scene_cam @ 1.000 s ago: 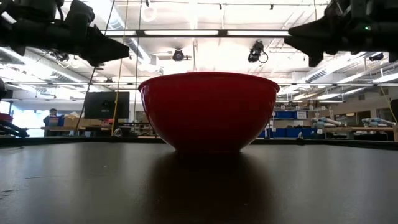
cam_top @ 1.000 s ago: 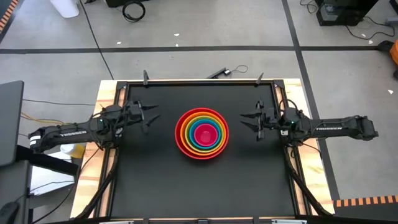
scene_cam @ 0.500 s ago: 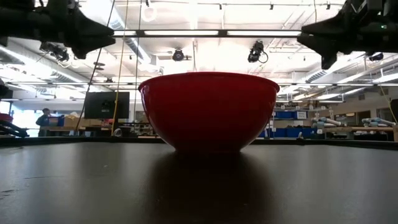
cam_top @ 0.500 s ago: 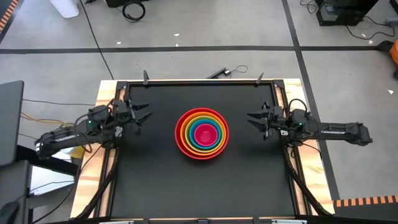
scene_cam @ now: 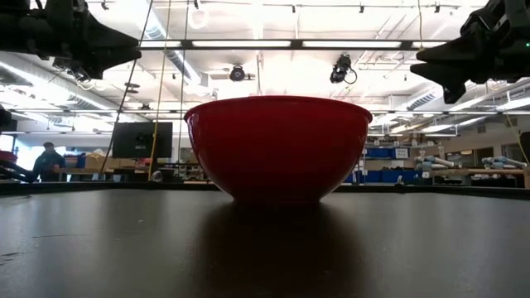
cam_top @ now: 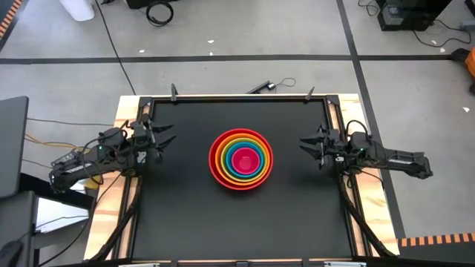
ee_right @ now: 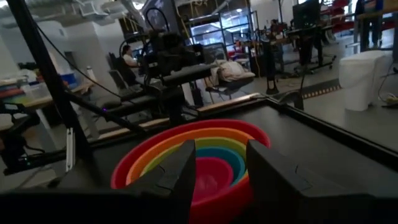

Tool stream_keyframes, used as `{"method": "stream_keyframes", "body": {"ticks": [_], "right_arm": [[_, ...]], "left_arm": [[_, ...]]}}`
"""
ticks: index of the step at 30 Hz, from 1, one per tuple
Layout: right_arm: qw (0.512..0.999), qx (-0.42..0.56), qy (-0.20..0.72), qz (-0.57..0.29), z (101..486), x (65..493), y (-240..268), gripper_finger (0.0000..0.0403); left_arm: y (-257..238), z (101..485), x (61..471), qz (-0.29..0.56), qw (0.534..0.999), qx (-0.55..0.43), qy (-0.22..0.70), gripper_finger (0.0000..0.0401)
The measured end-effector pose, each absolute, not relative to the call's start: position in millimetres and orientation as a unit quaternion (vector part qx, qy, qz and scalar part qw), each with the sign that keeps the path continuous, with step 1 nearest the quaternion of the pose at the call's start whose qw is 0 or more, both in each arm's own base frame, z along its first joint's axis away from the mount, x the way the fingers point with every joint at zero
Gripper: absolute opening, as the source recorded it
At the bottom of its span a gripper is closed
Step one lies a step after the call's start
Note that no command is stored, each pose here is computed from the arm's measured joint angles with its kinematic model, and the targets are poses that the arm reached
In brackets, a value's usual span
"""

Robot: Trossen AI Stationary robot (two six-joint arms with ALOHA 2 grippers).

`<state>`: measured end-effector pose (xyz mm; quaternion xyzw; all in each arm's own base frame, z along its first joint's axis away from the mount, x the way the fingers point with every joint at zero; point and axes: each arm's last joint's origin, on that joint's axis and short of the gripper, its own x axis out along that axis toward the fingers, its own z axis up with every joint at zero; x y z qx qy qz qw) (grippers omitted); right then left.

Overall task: Nest bowls inside each other
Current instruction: Return to Home Position

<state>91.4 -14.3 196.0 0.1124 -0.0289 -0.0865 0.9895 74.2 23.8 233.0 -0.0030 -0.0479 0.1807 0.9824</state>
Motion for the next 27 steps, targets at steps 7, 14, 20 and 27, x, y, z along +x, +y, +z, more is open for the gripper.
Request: {"method": "stream_keyframes", "body": {"ticks": [7, 14, 20, 27], "right_arm": [[0.988, 0.131, -0.031, -0.07, 183.0, 92.4, -13.5, 0.0149], [0.987, 0.14, -0.034, -0.066, 177.9, 94.3, -13.6, 0.0149], [0.989, 0.12, -0.052, -0.064, 181.6, 94.0, -13.6, 0.0149], [0.988, 0.115, -0.059, -0.087, 182.4, 93.7, -15.3, 0.0149]], "left_arm": [[25.3, 222.2, 79.6, 0.18, 0.982, -0.009, -0.053, 0.0213], [27.6, 204.9, 87.5, 0.179, 0.98, -0.006, -0.092, 0.0213], [27.8, 203.0, 88.2, 0.179, 0.98, -0.011, -0.092, 0.0213], [29.1, 199.0, 94.6, 0.174, 0.981, -0.05, -0.07, 0.0212]]}}
